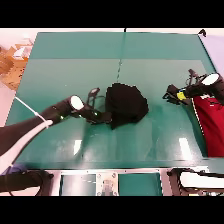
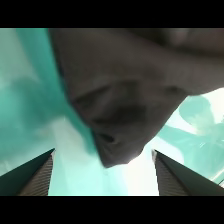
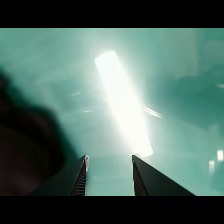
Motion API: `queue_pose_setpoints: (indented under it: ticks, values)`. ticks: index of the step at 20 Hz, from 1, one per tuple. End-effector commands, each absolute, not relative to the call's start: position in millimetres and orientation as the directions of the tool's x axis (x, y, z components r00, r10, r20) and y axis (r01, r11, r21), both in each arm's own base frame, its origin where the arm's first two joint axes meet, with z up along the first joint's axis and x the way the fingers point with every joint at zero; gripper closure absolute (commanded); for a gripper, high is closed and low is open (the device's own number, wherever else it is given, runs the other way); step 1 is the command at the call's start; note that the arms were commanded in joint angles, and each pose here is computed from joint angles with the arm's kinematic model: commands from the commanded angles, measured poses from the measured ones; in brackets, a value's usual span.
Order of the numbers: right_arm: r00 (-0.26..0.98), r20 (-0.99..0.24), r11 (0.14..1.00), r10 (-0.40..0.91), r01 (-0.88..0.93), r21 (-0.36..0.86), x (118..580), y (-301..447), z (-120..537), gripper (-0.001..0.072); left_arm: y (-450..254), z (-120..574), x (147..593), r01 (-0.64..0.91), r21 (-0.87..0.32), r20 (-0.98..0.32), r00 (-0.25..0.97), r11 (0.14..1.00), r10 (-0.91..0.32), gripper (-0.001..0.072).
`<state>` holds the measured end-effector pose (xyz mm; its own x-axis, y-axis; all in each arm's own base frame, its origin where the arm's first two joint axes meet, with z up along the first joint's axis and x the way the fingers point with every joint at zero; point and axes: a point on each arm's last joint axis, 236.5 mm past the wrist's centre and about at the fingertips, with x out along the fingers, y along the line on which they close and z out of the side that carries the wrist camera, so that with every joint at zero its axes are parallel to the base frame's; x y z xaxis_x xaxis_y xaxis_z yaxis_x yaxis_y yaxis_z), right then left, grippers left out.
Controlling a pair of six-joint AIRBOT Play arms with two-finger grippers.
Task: Fold the shirts.
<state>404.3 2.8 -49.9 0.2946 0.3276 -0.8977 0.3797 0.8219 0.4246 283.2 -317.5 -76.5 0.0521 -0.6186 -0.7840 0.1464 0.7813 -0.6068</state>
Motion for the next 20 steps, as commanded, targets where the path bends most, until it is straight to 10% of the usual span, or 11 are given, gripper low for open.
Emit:
queue_pose_setpoints:
  ticks: [1, 3, 5, 7, 20]
  values:
    - [0.291, -0.84, 0.788, 0.458, 0.304, 0.536, 417, 47, -60, 0.0378, -344, -100, 274, 0.108, -0.629, -0.766, 0.079, 0.77, -0.638, 0.0028]
    - [0.281, -0.821, 0.769, 0.497, 0.296, 0.567, 419, 57, -67, 0.0376, -338, -100, 289, 0.104, -0.62, -0.766, 0.135, 0.778, -0.628, 0.0508]
    - [0.283, -0.815, 0.767, 0.506, 0.284, 0.575, 420, 59, -67, 0.0375, -325, -100, 299, 0.083, -0.619, -0.768, 0.139, 0.781, -0.625, 0.0684]
    - [0.285, -0.815, 0.769, 0.504, 0.281, 0.574, 421, 57, -67, 0.0267, -297, -106, 292, 0.088, -0.601, -0.794, 0.049, 0.794, -0.607, 0.0686]
    - [0.232, -0.754, 0.723, 0.615, 0.214, 0.656, 426, 158, -96, 0.0293, -181, -113, 323, 0.094, -0.526, -0.848, 0.017, 0.845, -0.53, 0.0686]
